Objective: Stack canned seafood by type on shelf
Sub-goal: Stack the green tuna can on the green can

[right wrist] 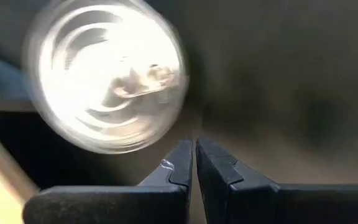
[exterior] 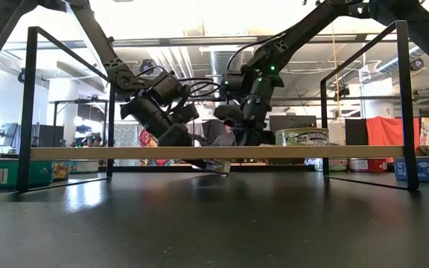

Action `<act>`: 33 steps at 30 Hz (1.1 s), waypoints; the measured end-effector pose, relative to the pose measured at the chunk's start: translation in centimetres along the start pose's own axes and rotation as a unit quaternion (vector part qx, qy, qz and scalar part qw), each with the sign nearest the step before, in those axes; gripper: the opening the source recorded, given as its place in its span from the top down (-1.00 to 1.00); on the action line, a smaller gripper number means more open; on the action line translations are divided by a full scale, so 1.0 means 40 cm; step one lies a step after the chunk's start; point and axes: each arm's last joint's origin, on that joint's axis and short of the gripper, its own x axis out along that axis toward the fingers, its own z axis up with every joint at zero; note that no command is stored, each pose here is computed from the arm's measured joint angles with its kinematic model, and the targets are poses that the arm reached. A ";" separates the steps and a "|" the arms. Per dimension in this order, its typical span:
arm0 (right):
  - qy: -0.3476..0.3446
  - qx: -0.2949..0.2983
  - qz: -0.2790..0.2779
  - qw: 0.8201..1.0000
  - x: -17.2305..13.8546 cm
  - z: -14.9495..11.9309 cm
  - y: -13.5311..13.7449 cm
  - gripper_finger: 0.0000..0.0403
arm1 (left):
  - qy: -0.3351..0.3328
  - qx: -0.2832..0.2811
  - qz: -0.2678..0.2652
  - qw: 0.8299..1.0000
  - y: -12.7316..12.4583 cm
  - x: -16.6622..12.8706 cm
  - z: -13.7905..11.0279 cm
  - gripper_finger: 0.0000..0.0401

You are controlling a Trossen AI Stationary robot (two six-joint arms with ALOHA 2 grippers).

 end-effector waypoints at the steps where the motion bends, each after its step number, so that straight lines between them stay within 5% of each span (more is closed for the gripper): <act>1: 0.007 0.001 0.009 1.000 0.005 -0.001 0.000 0.94 | 0.000 0.000 0.000 1.000 0.000 0.000 0.000 -0.88; 17: -0.004 0.033 0.036 0.999 0.055 0.011 0.002 0.94 | 0.002 0.013 0.004 1.000 -0.011 0.026 0.005 -0.90; 33: -0.008 0.047 -0.011 0.999 0.031 0.003 0.000 0.94 | -0.048 -0.007 0.011 0.999 -0.009 0.050 0.018 -0.83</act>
